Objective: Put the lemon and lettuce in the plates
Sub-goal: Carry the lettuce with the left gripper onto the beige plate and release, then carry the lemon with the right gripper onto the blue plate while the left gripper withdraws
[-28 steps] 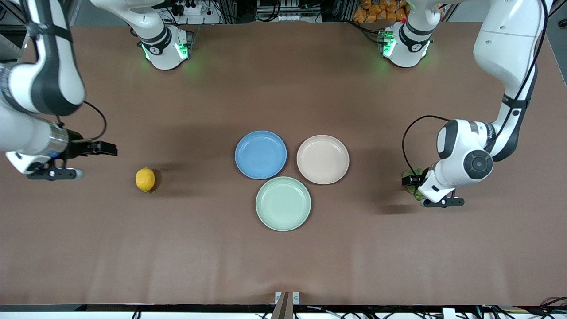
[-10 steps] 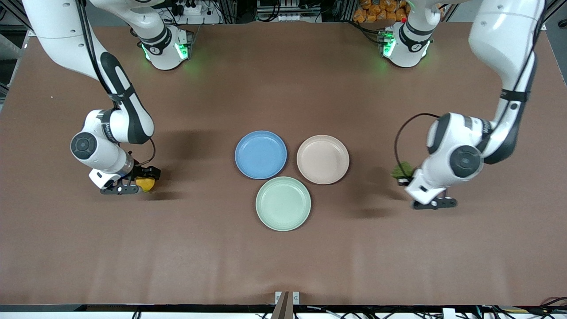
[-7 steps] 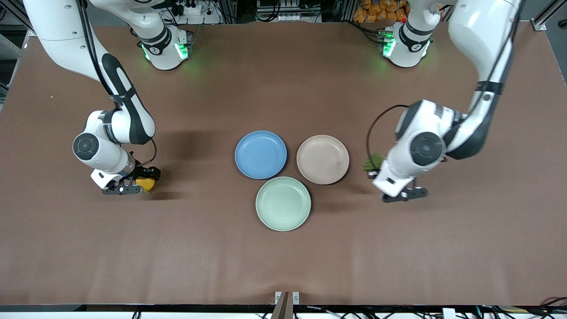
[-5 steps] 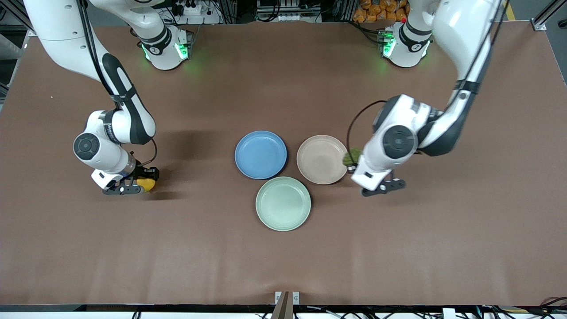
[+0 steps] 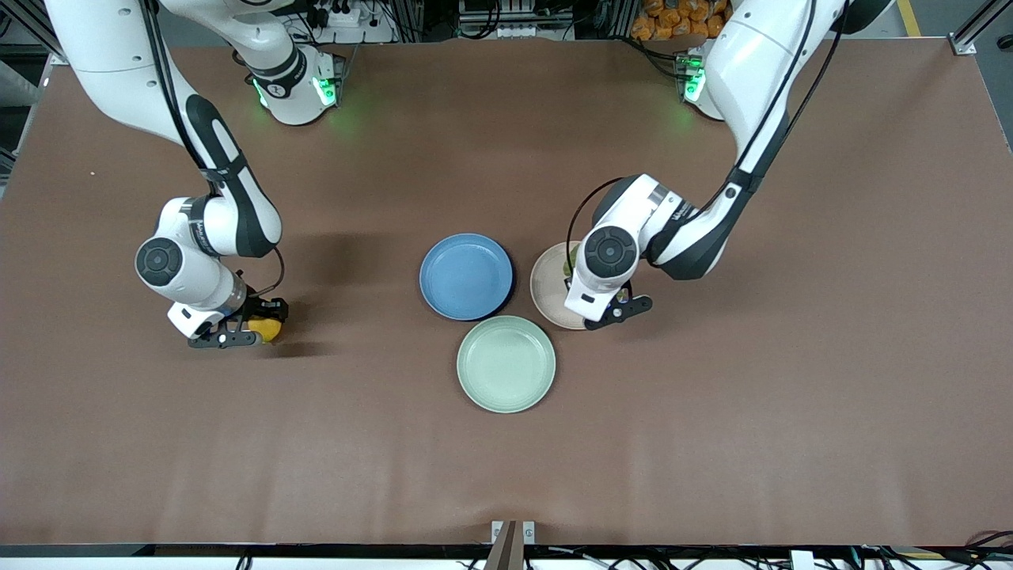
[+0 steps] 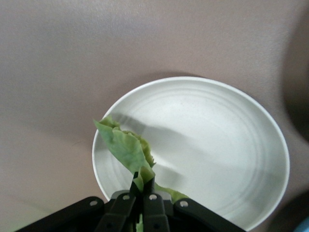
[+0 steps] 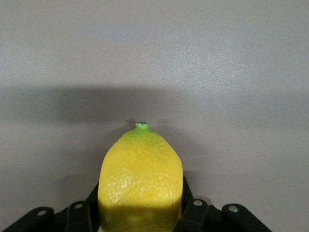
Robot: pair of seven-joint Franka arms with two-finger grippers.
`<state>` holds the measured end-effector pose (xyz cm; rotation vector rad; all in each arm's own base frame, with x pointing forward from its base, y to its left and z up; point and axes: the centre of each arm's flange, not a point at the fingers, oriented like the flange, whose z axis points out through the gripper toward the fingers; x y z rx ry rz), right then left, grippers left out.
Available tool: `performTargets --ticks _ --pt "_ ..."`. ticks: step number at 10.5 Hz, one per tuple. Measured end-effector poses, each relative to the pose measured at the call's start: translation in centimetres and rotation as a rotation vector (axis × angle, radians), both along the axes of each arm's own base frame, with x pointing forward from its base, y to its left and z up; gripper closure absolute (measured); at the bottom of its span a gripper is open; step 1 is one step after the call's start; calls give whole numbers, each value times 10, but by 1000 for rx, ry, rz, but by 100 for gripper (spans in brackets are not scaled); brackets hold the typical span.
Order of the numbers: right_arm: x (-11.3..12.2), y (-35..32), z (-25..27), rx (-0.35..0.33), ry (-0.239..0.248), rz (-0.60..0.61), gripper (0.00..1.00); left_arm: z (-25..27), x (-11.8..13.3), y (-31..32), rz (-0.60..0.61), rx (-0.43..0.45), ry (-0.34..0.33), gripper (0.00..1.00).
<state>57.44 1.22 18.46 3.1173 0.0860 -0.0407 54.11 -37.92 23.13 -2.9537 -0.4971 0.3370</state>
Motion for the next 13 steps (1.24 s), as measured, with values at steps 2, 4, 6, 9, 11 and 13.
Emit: performTargets --ticks 2,4,6,9,11,13 --pt "0 0 0 0 0 0 39 -3 10 10 20 4 -4 75" --pt "0 0 0 0 -1 1 39 10 26 15 41 -7 -34 52" --pt "0 2 0 1 -1 3 39 23 39 19 35 -4 -77 23" --pt "5 7 6 4 22 10 39 72 70 54 -31 8 -175 0" --pt "19 27 26 12 66 39 39 111 90 99 -80 -1 -208 0" --pt "32 65 51 48 51 69 39 141 103 141 -106 0 -221 0"
